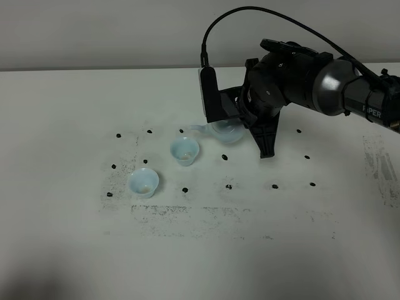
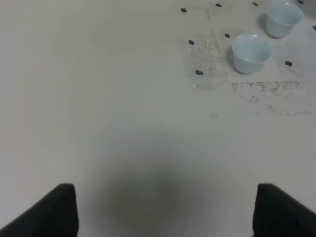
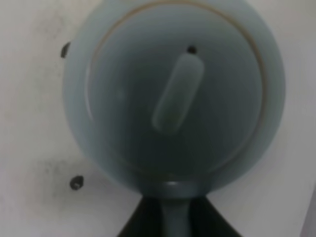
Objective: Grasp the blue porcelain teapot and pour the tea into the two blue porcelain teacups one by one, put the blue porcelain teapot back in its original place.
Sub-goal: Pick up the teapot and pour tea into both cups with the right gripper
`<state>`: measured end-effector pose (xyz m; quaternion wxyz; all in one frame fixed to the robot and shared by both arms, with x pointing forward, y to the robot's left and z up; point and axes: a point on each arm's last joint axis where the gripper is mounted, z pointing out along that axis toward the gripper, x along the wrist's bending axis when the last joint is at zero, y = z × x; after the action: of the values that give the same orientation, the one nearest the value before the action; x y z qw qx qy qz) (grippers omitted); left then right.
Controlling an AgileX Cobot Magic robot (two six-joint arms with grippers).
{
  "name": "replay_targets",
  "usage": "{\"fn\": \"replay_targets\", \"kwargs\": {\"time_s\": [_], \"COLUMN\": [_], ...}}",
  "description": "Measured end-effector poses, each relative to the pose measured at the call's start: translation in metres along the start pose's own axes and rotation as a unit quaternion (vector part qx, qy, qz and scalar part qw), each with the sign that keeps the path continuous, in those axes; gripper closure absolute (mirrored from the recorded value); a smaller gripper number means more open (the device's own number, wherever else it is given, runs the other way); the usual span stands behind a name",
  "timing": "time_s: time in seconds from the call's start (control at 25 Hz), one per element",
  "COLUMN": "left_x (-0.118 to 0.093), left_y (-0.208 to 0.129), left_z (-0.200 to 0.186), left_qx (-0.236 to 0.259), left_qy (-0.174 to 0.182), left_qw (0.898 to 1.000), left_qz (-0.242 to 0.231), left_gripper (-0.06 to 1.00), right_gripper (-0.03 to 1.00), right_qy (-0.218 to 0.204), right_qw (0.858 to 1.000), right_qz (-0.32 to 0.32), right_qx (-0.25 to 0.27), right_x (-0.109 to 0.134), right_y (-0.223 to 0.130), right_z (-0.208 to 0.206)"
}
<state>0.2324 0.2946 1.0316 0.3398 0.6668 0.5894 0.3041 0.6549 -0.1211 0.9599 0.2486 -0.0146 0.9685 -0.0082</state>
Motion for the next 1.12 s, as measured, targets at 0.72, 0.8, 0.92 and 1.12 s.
{"fn": "replay_targets", "kwargs": {"time_s": [0.72, 0.8, 0.92, 1.12], "left_x": [0.0, 0.0, 0.0, 0.0], "left_y": [0.0, 0.0, 0.0, 0.0], "left_z": [0.0, 0.0, 0.0, 0.0], "left_qx": [0.0, 0.0, 0.0, 0.0], "left_qy": [0.0, 0.0, 0.0, 0.0], "left_qw": [1.0, 1.0, 1.0, 1.0], "left_qz": [0.0, 0.0, 0.0, 0.0], "left_gripper": [0.22, 0.22, 0.22, 0.22], "right_gripper": [0.89, 0.89, 0.89, 0.89], "right_qy": [-0.027, -0.031, -0.037, -0.042], "right_qw": [0.997, 0.997, 0.995, 0.995], "right_qz": [-0.065, -0.074, -0.086, -0.09], "right_qx": [0.018, 0.022, 0.026, 0.024], "right_x": [0.002, 0.002, 0.002, 0.001], "right_y": [0.012, 0.013, 0.014, 0.016], "right_z": [0.004, 0.004, 0.003, 0.003]}}
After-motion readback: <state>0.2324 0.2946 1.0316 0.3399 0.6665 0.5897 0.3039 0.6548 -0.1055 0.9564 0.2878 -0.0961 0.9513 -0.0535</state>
